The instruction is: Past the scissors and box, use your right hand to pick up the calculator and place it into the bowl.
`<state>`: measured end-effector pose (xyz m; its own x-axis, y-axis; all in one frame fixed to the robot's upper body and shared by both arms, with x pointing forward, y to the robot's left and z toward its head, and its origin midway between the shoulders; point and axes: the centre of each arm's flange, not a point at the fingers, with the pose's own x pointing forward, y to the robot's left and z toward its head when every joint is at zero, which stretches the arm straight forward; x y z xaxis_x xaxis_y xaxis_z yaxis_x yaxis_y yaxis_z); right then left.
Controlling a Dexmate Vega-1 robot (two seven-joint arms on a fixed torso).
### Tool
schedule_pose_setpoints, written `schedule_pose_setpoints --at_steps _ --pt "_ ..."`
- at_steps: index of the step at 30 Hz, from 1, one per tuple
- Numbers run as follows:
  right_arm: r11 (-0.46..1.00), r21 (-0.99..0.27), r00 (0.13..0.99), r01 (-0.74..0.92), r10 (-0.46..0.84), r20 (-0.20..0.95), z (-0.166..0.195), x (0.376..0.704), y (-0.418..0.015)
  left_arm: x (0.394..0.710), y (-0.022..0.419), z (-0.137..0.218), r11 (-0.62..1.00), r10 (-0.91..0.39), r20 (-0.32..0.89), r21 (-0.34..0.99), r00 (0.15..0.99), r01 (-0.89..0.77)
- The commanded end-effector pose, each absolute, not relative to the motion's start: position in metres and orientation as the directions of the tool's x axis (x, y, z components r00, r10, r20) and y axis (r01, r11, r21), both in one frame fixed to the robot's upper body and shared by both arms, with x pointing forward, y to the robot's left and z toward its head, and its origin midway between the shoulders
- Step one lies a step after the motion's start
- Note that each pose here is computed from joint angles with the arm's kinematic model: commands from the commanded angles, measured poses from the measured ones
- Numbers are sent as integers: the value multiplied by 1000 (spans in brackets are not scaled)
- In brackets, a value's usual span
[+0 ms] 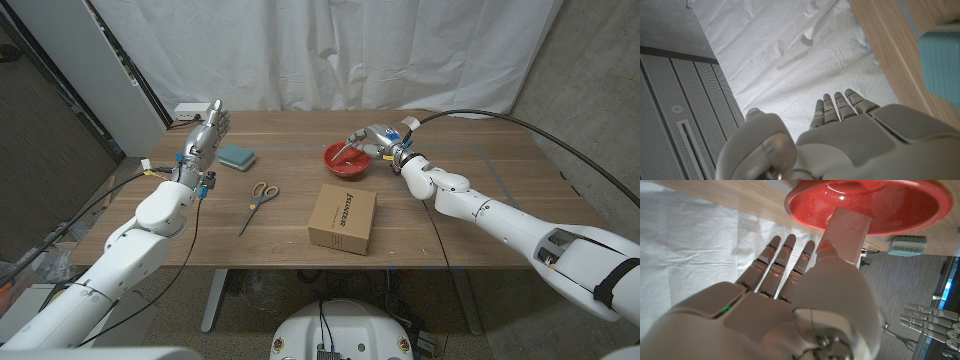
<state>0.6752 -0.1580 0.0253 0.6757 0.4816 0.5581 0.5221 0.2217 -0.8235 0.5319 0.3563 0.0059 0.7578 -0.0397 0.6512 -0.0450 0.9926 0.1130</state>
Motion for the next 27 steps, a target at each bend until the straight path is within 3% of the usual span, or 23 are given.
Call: schedule_pose_setpoints --at_steps 1,27 --pt "190 -838 685 512 499 531 25 674 -159 534 355 5 993 -36 652 108 757 -45" --pt "166 -844 686 510 514 515 26 663 -169 540 353 7 994 -48 654 108 755 -31"
